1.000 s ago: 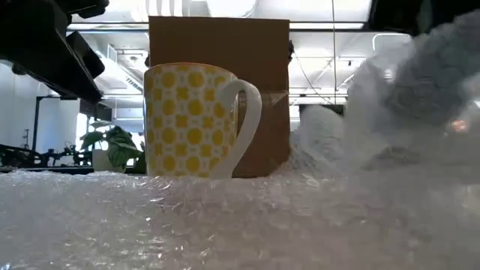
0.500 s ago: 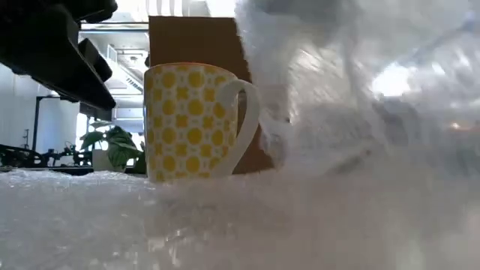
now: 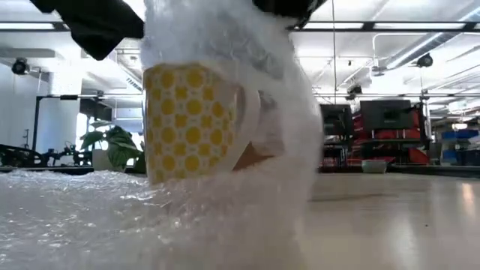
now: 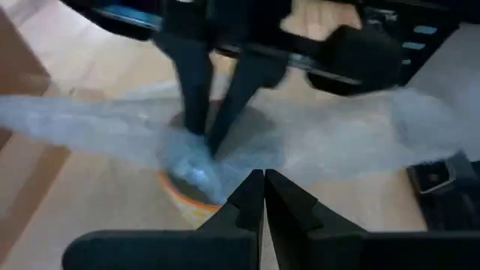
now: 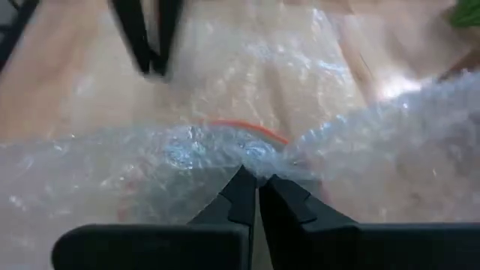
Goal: Wrap mug
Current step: Wrap the yellow mug using the bubble wrap
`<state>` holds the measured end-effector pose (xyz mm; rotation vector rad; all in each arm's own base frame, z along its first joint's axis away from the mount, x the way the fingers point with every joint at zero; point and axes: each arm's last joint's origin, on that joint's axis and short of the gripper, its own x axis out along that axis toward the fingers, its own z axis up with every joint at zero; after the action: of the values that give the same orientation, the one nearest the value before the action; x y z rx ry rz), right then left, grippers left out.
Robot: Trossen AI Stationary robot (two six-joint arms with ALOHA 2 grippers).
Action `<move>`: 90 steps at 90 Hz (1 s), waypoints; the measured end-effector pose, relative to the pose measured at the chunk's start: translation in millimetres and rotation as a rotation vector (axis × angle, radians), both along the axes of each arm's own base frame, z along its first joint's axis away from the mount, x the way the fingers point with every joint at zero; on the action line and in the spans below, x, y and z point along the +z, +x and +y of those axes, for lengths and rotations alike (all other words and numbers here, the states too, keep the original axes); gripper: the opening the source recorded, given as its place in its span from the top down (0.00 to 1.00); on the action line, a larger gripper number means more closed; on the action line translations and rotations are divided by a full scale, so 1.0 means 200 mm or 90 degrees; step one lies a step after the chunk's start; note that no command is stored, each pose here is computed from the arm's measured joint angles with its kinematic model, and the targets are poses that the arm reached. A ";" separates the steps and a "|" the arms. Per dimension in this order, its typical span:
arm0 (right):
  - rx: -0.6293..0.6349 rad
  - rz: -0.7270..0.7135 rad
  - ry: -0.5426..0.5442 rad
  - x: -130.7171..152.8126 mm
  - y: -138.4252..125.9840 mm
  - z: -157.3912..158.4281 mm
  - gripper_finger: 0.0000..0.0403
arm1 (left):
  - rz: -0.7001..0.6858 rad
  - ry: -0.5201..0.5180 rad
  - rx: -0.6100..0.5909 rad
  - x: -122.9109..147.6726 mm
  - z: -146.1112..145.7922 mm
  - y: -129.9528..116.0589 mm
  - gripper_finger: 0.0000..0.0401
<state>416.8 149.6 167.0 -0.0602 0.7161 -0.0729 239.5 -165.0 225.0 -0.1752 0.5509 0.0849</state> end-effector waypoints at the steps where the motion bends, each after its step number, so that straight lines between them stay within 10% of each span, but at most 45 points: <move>1: 0.000 -0.001 0.000 0.00 0.00 0.00 1.00 | -0.002 -0.001 0.001 0.00 0.00 0.00 1.00; 64: -0.006 0.053 -0.018 0.23 -0.02 -0.03 0.98 | 0.044 -0.010 0.009 -0.18 0.06 0.19 1.00; 90: -0.010 0.086 -0.052 0.32 0.01 -0.12 0.82 | 0.045 -0.012 0.005 -0.19 0.06 0.19 1.00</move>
<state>418.9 125.4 231.4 -0.1389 0.8486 -0.1140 276.6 -153.4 187.8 -0.1935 0.6223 0.0944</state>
